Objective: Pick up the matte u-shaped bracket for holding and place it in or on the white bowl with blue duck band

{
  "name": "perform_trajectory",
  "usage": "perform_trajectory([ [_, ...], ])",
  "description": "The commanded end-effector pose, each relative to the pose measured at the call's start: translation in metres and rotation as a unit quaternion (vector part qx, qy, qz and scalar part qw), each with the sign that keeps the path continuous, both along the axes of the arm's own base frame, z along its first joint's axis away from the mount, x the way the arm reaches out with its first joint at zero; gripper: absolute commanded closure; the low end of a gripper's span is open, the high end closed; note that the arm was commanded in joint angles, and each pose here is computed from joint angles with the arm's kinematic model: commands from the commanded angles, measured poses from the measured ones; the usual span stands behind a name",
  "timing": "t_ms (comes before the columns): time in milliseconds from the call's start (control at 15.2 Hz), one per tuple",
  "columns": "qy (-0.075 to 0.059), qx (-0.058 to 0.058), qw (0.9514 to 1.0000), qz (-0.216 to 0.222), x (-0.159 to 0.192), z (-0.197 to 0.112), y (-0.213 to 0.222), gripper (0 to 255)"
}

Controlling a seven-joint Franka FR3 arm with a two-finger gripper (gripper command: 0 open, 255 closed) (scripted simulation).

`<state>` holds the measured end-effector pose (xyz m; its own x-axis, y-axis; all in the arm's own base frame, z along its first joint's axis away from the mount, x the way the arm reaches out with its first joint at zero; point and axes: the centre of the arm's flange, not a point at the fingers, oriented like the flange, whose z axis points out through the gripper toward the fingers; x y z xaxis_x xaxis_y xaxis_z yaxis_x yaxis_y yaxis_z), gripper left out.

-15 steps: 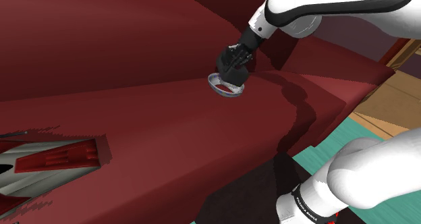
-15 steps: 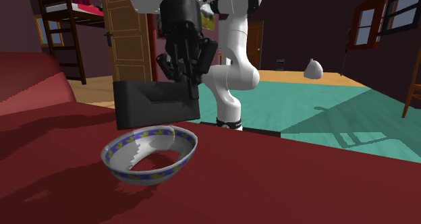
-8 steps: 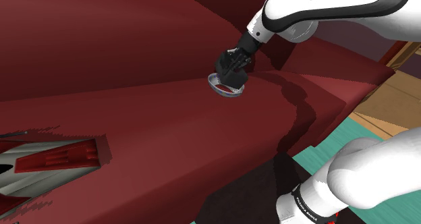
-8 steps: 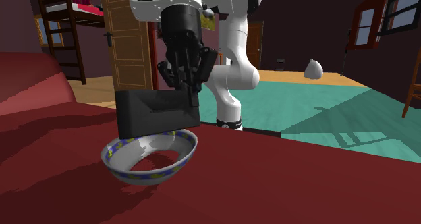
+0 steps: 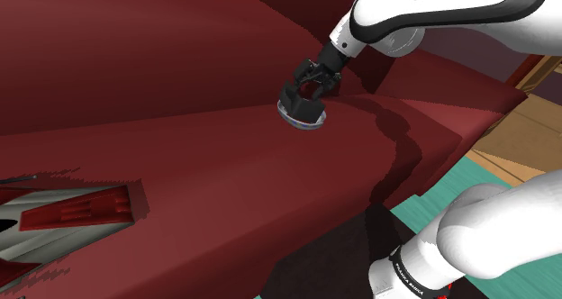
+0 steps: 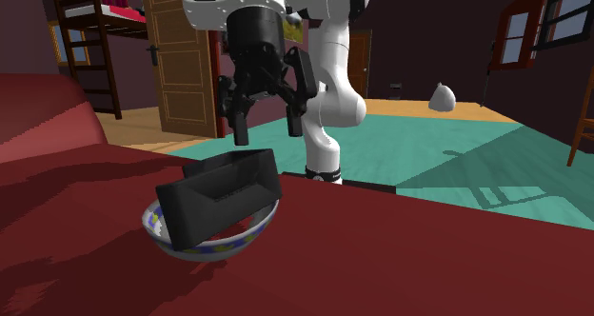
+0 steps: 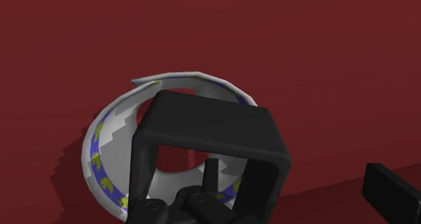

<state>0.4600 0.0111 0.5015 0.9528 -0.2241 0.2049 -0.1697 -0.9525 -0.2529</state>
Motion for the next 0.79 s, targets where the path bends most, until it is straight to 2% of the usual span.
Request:
perform_trajectory([
  [0, 0.0, 0.0, 1.0, 0.0, -0.003, 0.012, -0.003, 0],
  [198, 0.0, 0.0, 1.0, 0.0, -0.013, 0.047, -0.01, 0],
  [726, 0.0, 0.0, 1.0, 0.0, -0.013, 0.047, -0.01, 0],
])
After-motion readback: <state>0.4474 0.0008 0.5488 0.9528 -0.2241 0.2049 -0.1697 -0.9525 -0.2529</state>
